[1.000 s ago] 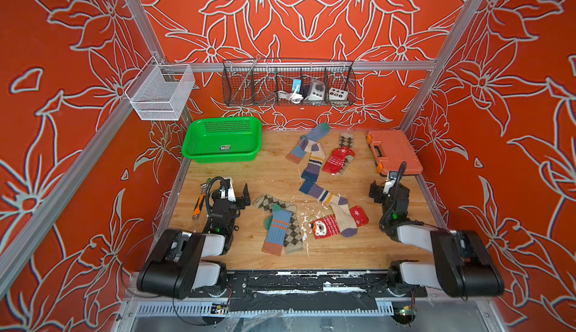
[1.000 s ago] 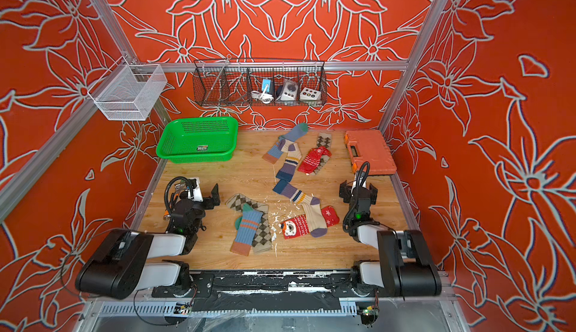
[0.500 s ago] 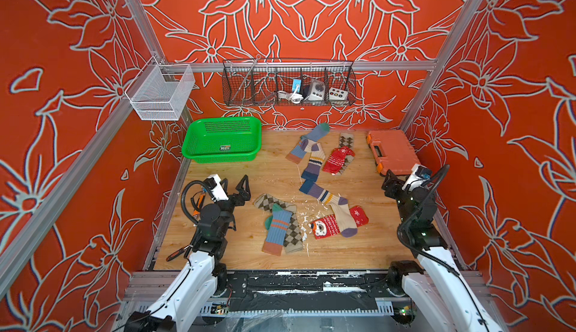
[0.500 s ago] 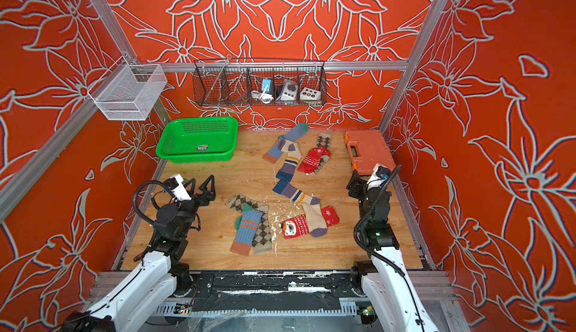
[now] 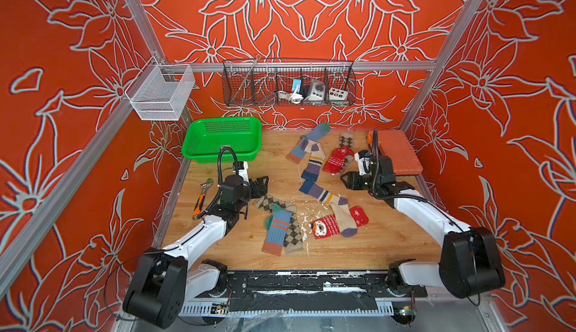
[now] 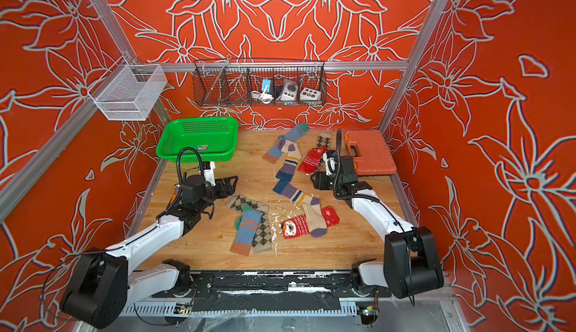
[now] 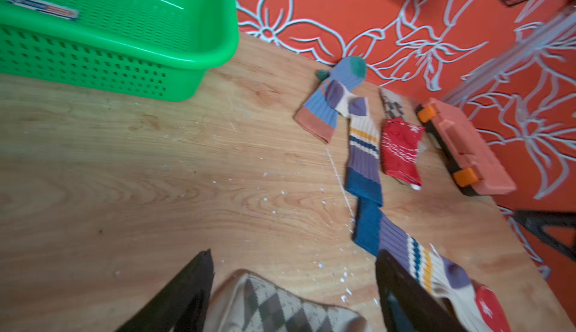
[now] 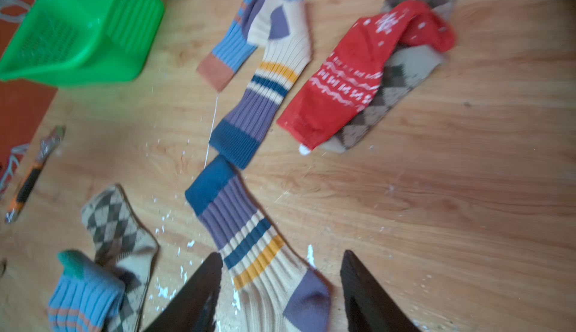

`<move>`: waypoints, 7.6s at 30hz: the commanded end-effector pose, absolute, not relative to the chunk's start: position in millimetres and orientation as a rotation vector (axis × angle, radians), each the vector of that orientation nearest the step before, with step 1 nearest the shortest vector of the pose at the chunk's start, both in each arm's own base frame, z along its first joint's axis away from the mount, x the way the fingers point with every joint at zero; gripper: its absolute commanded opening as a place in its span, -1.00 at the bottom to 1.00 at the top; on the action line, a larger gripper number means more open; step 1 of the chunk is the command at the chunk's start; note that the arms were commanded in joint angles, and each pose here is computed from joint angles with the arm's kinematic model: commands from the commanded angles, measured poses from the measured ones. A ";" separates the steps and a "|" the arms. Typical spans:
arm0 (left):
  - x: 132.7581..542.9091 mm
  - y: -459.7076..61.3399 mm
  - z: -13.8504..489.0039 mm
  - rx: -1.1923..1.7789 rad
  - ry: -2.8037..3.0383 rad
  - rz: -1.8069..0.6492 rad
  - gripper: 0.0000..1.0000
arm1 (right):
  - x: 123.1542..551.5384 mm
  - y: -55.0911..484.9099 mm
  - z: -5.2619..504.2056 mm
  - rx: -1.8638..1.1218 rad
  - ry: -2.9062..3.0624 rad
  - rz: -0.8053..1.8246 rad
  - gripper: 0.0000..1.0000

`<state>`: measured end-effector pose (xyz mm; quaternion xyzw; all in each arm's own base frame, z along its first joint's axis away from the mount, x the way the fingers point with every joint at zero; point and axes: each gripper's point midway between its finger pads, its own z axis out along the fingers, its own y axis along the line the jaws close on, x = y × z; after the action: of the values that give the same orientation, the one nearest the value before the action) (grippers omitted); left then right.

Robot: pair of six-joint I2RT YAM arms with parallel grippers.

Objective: Place the socks together as a pair
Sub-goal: Move the bin to the center of the board, then pick up the sock from the center of the board, then adjust the sock at the center of the board, then place the sock at the center of the board.

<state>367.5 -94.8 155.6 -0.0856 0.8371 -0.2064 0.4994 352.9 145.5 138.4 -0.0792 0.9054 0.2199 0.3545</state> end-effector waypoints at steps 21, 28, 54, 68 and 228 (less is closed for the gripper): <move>600.3 -78.0 121.2 -0.132 2.310 -0.018 0.78 | 361.1 160.5 129.9 -0.244 2.350 0.591 0.17; 597.0 -104.9 112.4 -0.078 2.312 -0.103 0.76 | 361.0 161.1 129.6 -0.246 2.351 0.593 0.17; 540.3 -299.9 142.1 0.192 2.237 -0.553 0.81 | 359.1 148.9 127.5 -0.241 2.378 0.499 0.17; 513.4 -329.9 218.0 0.245 2.063 -0.684 0.96 | 352.5 139.8 126.0 -0.253 2.444 0.425 0.10; 313.6 -357.9 36.6 0.470 2.422 -0.337 -0.94 | 350.5 115.5 176.2 0.208 2.232 0.706 -1.00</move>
<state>329.5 -375.9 34.0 0.1724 0.9093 -0.1469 0.3492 357.6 112.8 161.9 0.1054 0.8765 0.2691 0.3850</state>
